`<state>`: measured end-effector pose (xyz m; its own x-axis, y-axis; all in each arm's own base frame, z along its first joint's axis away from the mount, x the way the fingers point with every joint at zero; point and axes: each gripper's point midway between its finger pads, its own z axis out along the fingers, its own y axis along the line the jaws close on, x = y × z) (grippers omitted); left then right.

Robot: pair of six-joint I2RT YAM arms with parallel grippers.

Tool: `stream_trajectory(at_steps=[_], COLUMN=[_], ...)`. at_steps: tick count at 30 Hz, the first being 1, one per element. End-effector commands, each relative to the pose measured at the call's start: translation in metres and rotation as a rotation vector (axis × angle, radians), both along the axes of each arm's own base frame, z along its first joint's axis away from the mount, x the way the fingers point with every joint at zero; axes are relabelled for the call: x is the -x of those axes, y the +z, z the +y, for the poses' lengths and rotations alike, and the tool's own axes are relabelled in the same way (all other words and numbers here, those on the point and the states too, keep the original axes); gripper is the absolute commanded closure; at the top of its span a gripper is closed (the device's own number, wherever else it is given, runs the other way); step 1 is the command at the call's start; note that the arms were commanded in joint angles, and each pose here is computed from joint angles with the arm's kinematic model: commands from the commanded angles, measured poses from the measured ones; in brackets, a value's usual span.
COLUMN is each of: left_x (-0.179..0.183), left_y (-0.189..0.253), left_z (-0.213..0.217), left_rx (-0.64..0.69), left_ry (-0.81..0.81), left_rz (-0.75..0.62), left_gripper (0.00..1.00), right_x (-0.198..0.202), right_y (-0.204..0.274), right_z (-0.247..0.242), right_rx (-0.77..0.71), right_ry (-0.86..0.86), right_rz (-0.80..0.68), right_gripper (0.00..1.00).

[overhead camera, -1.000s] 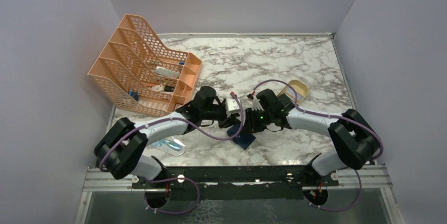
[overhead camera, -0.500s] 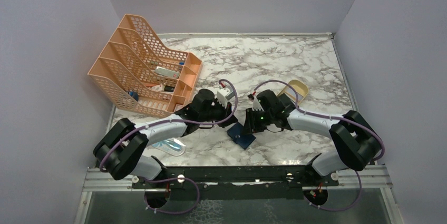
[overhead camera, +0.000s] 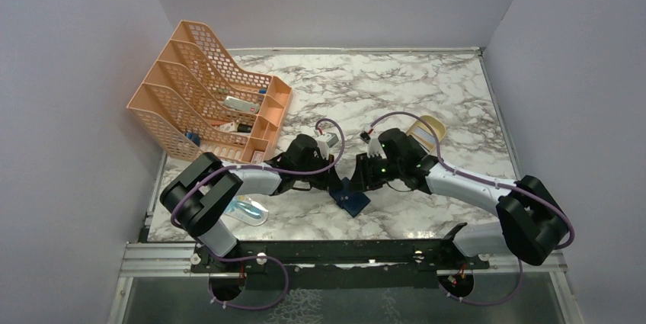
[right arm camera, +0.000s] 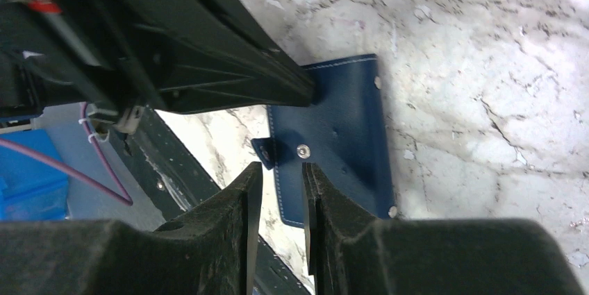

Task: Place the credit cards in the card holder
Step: Close the card holder at the center of the board.

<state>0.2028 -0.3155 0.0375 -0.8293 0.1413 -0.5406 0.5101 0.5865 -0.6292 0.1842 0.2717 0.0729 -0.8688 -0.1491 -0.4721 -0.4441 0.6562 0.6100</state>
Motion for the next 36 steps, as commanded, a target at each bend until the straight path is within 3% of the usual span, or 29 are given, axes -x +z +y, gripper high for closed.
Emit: stream_trajectory(at_steps=[1,13,22,36], left_x=[0.004,0.004,0.005,0.002], left_y=[-0.017,-0.016,-0.018,-0.019], left_z=[0.006,0.009,0.009,0.012], left_rx=[-0.031,-0.031,-0.036,-0.047], left_ry=[0.022,0.035,0.032,0.052], left_rz=[0.033,0.030,0.036,0.023], left_gripper=[1.00,1.00,1.00,0.96], right_x=[0.010,0.020,0.017,0.010], right_y=[-0.001,-0.011,-0.012,-0.029], right_z=[0.008,0.030,0.027,0.003], right_rx=[-0.039,-0.055,-0.032,0.086], right_ry=[0.083,0.172,0.147,-0.031], right_rz=[-0.016,0.006,0.002,0.041], right_gripper=[0.70,0.72,0.99,0.99])
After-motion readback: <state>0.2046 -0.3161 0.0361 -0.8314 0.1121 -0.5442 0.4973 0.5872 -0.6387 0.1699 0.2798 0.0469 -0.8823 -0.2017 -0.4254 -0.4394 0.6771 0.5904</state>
